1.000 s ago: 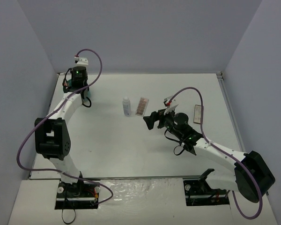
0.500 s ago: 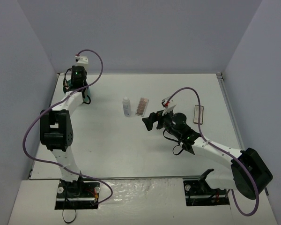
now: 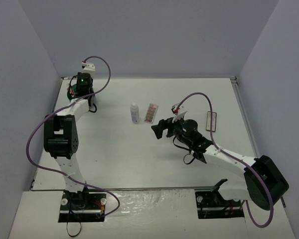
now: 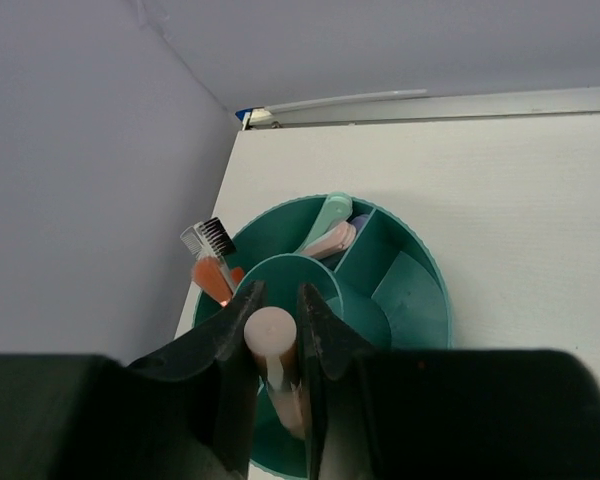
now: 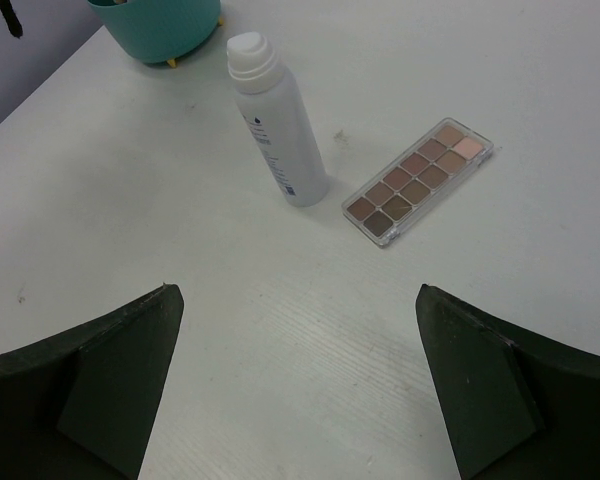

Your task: Organize the makeup

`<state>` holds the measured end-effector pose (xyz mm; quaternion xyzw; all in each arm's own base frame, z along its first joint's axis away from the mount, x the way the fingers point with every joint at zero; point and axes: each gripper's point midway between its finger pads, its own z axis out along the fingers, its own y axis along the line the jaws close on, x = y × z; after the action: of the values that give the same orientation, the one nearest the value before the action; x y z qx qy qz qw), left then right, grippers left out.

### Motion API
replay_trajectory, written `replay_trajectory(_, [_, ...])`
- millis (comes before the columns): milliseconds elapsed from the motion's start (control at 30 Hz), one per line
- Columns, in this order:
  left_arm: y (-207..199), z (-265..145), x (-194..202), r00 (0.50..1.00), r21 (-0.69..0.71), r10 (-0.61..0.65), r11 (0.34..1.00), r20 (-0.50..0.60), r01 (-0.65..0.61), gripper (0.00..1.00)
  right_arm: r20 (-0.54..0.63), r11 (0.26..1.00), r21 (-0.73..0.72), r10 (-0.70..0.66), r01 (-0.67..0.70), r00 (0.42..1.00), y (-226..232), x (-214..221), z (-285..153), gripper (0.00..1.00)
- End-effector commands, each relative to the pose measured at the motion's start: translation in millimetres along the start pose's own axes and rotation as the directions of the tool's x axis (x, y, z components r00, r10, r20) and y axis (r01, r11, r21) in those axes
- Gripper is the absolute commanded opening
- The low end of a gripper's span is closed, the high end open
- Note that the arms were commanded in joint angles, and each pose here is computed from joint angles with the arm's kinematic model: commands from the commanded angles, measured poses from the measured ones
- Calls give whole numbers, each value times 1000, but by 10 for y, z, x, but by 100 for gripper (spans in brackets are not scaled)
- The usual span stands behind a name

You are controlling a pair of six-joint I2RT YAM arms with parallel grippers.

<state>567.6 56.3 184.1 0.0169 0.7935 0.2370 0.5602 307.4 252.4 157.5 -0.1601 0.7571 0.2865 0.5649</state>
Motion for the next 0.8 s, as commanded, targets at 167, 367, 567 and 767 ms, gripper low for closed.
replay_trajectory(167, [277,-86,-311,994,-58,-50,997,93,56,43,108,999,-36,-12,16,994,77,-320,16,100])
replay_trajectory(367, [380,-308,-565,979,-34,-135,989,150,141,62,122,999,44,4,-10,993,-53,-446,-40,100])
replay_trajectory(567, [453,-630,-928,947,52,-245,970,208,239,79,116,972,227,33,-59,993,-376,-532,-189,100])
replay_trajectory(767, [494,-958,-1191,890,141,-406,913,207,383,87,106,865,478,112,-150,988,-947,-466,-528,100])
